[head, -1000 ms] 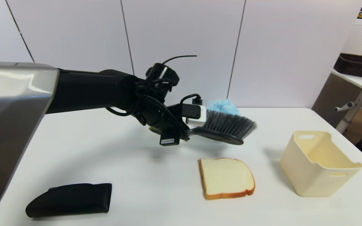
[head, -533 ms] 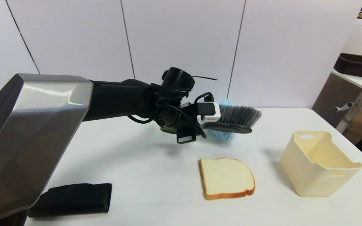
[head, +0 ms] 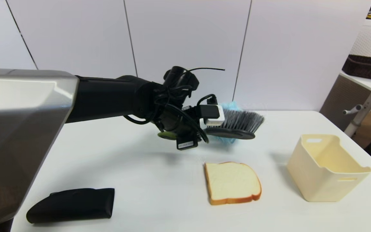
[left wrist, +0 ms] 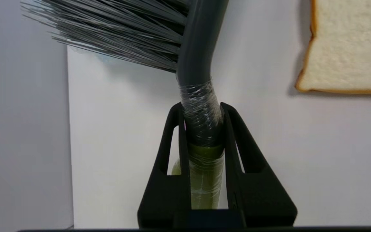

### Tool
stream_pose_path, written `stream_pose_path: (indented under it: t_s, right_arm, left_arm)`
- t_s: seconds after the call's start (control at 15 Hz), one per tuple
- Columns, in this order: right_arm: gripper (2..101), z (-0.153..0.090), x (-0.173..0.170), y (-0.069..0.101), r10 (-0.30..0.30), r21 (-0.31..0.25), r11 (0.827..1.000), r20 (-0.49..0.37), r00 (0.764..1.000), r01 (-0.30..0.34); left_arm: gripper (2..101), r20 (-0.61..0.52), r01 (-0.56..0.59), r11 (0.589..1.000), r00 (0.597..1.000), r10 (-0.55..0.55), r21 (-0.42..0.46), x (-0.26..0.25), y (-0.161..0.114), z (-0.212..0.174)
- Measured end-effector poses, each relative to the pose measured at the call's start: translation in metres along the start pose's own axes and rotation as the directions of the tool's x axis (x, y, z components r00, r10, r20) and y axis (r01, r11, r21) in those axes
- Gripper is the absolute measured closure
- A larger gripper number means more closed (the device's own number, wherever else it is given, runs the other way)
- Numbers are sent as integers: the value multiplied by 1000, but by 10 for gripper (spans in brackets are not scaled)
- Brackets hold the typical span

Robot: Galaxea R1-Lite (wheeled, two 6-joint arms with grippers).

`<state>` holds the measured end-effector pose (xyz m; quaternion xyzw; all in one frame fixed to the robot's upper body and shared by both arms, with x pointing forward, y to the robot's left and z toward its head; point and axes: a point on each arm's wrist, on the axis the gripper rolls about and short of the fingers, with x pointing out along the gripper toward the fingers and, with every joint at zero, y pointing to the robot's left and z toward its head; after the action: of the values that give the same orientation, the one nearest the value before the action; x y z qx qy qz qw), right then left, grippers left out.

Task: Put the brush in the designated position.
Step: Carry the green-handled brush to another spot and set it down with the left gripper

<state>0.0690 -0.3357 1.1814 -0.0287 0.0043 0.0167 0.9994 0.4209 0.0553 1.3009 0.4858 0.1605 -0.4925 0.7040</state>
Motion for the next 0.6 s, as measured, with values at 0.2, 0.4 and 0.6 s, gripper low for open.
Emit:
stream_pose_path:
  t_s: [0.2,0.4,0.6]
  right_arm:
    - [50,0,0,0,0,0,1000,0,1000,0]
    - [50,0,0,0,0,0,1000,0,1000,0]
    - [50,0,0,0,0,0,1000,0,1000,0]
  left_arm:
    - [842,-27,54,995,998,-56,-79,6,-15,-4]
    - [842,-42,97,989,994,-103,-114,12,-26,-7]
    - [842,-51,112,986,992,-119,-122,19,-30,-9]
